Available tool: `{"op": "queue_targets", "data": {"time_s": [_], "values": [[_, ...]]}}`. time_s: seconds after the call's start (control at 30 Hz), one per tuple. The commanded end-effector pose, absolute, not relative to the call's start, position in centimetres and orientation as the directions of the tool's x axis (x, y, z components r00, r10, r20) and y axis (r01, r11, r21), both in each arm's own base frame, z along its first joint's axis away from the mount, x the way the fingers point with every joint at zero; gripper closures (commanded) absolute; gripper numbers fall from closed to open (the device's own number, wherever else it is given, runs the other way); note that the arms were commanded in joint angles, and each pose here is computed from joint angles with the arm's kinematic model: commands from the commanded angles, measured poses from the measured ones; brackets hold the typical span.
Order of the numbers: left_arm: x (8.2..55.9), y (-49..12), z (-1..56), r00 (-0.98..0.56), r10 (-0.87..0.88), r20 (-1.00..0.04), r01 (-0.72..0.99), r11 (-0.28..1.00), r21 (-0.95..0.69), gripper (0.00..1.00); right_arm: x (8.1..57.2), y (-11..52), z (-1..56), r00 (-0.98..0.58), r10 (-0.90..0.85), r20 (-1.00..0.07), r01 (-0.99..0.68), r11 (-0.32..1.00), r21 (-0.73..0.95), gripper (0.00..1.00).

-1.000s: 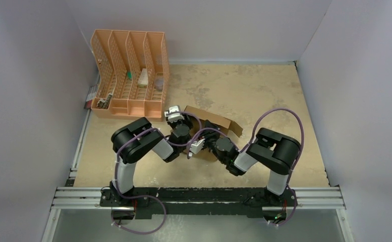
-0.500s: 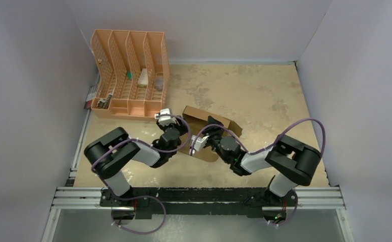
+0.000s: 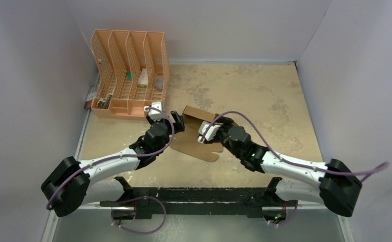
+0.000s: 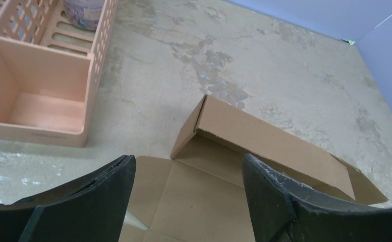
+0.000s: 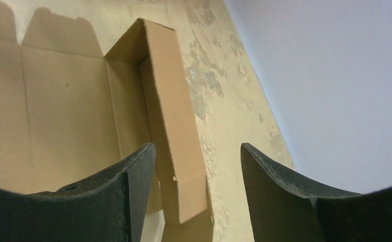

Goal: Fold the paper box

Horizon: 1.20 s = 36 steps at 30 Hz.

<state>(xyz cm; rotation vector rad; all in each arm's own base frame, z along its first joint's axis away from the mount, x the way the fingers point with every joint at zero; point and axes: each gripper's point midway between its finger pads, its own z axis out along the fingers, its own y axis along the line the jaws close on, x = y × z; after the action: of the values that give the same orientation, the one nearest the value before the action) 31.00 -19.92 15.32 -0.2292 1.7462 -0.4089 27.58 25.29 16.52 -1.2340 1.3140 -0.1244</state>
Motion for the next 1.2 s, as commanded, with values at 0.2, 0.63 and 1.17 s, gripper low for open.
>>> {"op": "queue_targets", "data": {"time_s": [0.2,0.63,1.17], "values": [[35.6,-19.3,18.3,-0.421,-0.279,-0.863,0.181,0.907,-0.381,0.20,27.7,18.3,18.4,-0.149,-0.461,-0.875,-0.574,0.761,-0.303,0.30],[39.3,-21.7,15.0,-0.574,-0.187,-0.797,0.219,0.903,-0.369,0.21,29.8,16.3,15.5,-0.313,-0.292,-0.904,-0.474,0.873,-0.118,0.30],[38.9,-24.8,11.8,-0.697,-0.146,-0.703,0.284,0.843,-0.457,0.25,32.6,17.3,11.4,-0.331,-0.311,-0.891,-0.464,0.876,-0.133,0.29]]}}
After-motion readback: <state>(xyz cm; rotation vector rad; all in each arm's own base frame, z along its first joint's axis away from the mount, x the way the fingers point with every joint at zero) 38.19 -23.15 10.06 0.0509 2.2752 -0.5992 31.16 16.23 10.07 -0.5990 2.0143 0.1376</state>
